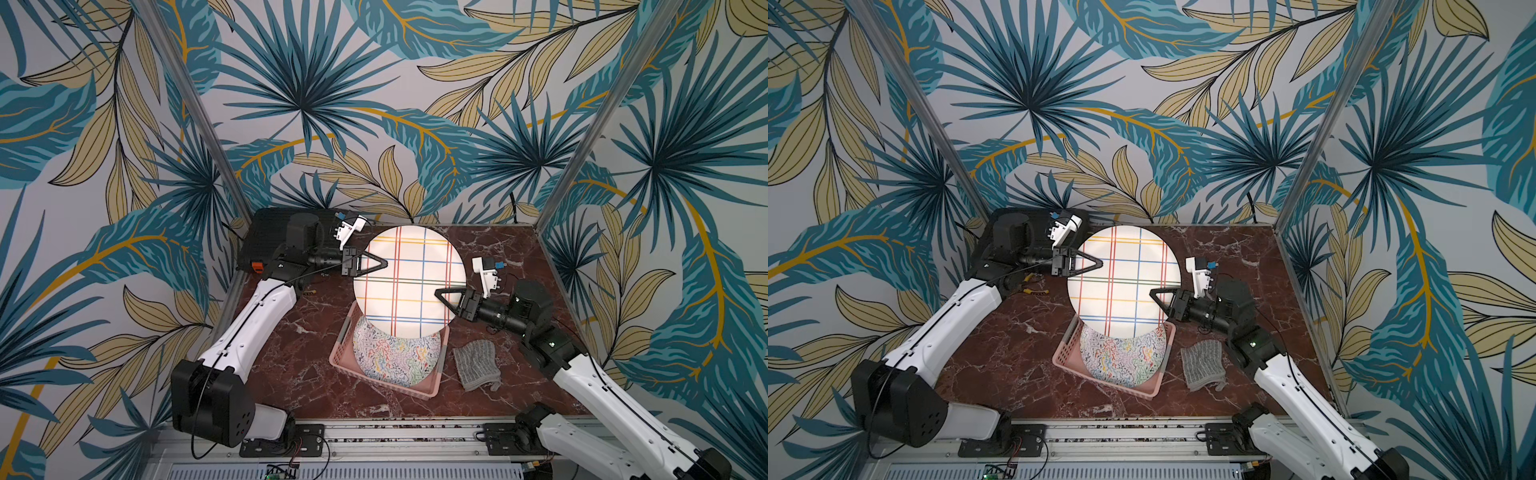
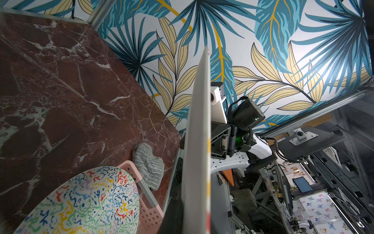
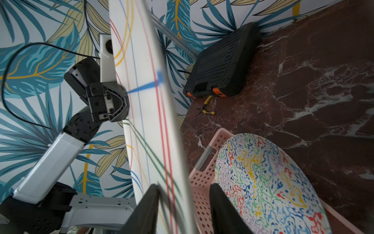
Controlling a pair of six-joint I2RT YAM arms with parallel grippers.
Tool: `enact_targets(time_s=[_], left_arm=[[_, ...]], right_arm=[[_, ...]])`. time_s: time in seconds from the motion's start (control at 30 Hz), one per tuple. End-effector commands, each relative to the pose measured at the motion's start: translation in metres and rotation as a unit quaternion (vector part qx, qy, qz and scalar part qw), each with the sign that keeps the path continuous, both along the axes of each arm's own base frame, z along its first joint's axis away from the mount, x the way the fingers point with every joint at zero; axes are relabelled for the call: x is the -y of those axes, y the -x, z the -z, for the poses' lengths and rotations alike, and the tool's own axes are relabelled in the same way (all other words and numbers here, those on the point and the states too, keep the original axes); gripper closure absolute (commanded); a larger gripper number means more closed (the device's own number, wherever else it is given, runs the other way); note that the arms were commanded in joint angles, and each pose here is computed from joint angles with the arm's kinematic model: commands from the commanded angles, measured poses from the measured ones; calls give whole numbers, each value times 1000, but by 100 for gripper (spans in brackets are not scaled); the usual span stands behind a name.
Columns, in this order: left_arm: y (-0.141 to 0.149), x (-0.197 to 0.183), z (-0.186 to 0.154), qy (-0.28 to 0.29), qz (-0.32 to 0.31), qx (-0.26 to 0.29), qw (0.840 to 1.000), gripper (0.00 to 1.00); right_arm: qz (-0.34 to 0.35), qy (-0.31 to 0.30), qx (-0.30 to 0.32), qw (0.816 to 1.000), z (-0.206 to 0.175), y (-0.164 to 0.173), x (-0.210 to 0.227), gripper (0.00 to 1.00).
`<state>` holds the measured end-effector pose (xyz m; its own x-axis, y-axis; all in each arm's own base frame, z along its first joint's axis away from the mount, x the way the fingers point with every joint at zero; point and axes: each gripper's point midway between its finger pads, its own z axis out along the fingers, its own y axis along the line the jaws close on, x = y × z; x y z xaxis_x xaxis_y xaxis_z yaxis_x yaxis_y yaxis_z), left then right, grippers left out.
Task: Wipe the wet plate dry
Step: Place the plate at the center of the board.
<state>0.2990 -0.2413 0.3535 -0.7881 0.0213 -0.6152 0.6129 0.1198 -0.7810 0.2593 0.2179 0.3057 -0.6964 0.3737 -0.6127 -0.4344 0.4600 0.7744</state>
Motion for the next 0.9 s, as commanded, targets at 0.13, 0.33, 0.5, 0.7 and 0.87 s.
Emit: enact_targets(time_s=[0.13, 0.33, 0.5, 0.7, 0.87], left_arm=[[1, -2, -6, -14, -9, 41, 999, 57], [-29, -38, -5, -68, -105, 75, 989, 0], [-50, -87, 16, -196, -197, 107, 955, 0], [-36, -111, 66, -299, -200, 134, 924, 0], [-11, -105, 89, -297, -153, 132, 933, 0]], right_arm=[[27, -30, 31, 999, -19, -8, 6, 100], [105, -45, -10, 993, -17, -40, 28, 100], [201, -17, -91, 975, 12, -98, 55, 100], [238, -37, -164, 957, 62, -174, 63, 100], [219, -36, -203, 954, 104, -225, 54, 100]])
